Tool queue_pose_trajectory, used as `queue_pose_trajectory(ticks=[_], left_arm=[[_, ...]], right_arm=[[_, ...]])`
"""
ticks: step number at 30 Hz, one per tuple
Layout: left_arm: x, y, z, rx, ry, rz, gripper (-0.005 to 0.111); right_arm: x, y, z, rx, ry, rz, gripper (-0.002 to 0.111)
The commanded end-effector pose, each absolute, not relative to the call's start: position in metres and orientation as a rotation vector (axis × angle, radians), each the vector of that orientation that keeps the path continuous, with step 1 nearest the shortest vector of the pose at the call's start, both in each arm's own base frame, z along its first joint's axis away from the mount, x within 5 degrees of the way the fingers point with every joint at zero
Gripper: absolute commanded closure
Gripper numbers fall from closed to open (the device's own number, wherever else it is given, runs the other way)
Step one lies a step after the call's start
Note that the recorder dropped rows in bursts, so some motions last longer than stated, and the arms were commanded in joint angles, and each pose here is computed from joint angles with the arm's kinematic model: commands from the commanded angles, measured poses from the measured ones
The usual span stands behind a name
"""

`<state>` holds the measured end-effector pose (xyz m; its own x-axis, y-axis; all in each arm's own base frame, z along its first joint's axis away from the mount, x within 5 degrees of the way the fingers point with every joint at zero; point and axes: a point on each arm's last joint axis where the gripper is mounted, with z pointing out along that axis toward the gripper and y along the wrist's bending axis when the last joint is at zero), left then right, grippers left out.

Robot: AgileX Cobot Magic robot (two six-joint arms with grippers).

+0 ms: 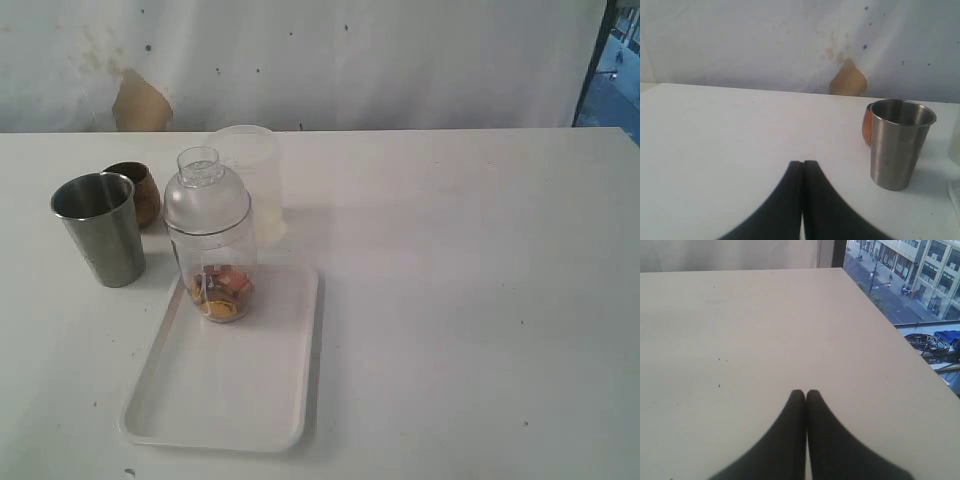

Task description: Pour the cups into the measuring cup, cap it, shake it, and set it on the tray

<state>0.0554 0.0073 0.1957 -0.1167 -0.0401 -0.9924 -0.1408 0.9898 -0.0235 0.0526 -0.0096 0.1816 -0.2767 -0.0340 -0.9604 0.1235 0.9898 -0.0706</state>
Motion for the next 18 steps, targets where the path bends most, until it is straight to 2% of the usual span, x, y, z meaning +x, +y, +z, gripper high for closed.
queue_pose_trajectory(ticks=[1,18], left_arm=[[0.0554,0.0074,0.1949,-0.139,1.68,0.086,0.107],[0.0554,0.0074,0.1949,-0.139,1.68,0.086,0.107]], right_arm=[[0.0526,-0.0096,0.1817,0.072,1.834,-0.15,0.108],[0.0526,-0.0096,0.1817,0.072,1.834,-0.15,0.108]])
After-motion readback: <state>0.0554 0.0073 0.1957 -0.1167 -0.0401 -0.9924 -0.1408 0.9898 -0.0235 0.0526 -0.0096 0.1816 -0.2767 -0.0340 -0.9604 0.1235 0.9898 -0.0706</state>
